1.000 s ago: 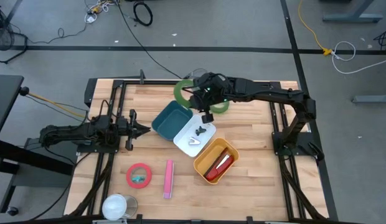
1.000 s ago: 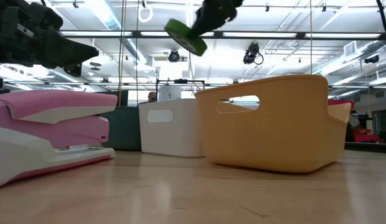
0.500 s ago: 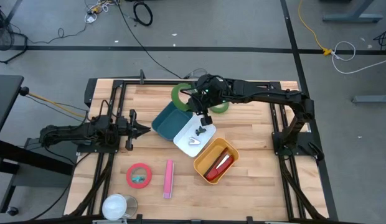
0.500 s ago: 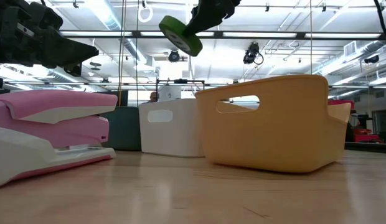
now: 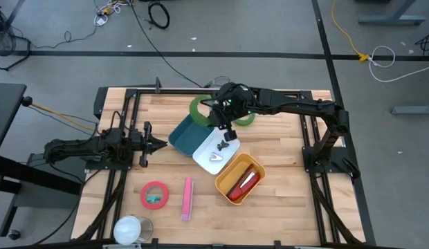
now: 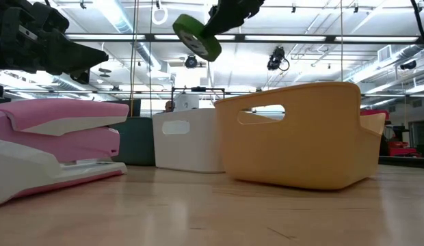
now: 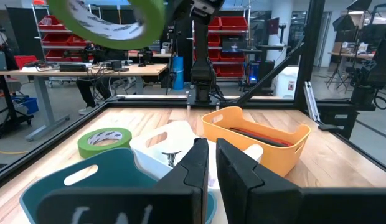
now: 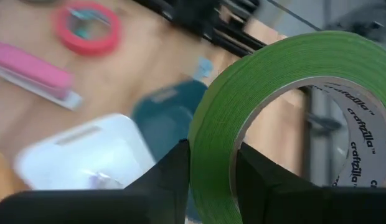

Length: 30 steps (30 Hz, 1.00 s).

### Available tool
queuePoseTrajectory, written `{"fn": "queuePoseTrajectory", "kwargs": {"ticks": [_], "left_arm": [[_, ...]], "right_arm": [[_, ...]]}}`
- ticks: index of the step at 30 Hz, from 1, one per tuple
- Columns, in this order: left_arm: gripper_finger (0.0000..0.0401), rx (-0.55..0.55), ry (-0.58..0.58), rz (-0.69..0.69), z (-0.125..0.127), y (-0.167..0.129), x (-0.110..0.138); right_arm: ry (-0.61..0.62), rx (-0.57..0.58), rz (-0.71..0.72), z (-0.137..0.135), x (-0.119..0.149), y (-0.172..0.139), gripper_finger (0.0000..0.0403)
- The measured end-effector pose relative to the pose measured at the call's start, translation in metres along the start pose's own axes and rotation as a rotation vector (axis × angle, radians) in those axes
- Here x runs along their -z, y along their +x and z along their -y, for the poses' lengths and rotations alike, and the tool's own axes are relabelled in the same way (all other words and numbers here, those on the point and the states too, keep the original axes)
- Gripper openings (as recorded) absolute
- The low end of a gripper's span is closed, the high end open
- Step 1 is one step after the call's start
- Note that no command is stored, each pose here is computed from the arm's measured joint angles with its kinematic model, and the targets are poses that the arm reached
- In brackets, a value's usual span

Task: Pick and place Stapler, Stapler remover, tape
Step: Put the green tape into the blue bin

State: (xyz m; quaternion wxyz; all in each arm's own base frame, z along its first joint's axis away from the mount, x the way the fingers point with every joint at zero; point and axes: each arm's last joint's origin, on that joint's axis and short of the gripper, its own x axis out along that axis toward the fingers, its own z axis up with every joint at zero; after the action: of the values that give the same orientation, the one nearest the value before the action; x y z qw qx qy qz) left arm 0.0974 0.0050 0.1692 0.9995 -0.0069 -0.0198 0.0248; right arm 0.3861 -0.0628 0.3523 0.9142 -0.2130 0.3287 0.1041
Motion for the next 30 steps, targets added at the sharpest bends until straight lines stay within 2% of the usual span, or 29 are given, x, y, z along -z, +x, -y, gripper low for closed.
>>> {"fn": "queuePoseTrajectory", "kwargs": {"ticks": [6, 9, 14, 24, 30], "left_arm": [[0.0037, 0.000, 0.000, 0.000, 0.0000, 0.0000, 0.0000], [0.0037, 0.000, 0.000, 0.000, 0.0000, 0.0000, 0.0000], [0.0037, 0.000, 0.000, 0.000, 0.0000, 0.0000, 0.0000], [0.0037, 0.000, 0.000, 0.000, 0.0000, 0.0000, -0.0001], [0.0037, 0.000, 0.000, 0.001, 0.0000, 0.0000, -0.0001]], "right_arm": [[0.063, -0.253, 0.170, -0.0042, -0.0037, -0.0018, 0.0100], [0.098, -0.340, 0.240, -0.0039, -0.0061, -0.0034, 0.0100], [0.146, -0.359, 0.280, -0.0018, -0.0092, -0.0043, 0.0100], [0.265, -0.377, 0.261, -0.0017, -0.0094, -0.0046, 0.0100], [0.295, -0.377, 0.259, -0.0014, -0.0098, -0.0047, 0.0100]]}}
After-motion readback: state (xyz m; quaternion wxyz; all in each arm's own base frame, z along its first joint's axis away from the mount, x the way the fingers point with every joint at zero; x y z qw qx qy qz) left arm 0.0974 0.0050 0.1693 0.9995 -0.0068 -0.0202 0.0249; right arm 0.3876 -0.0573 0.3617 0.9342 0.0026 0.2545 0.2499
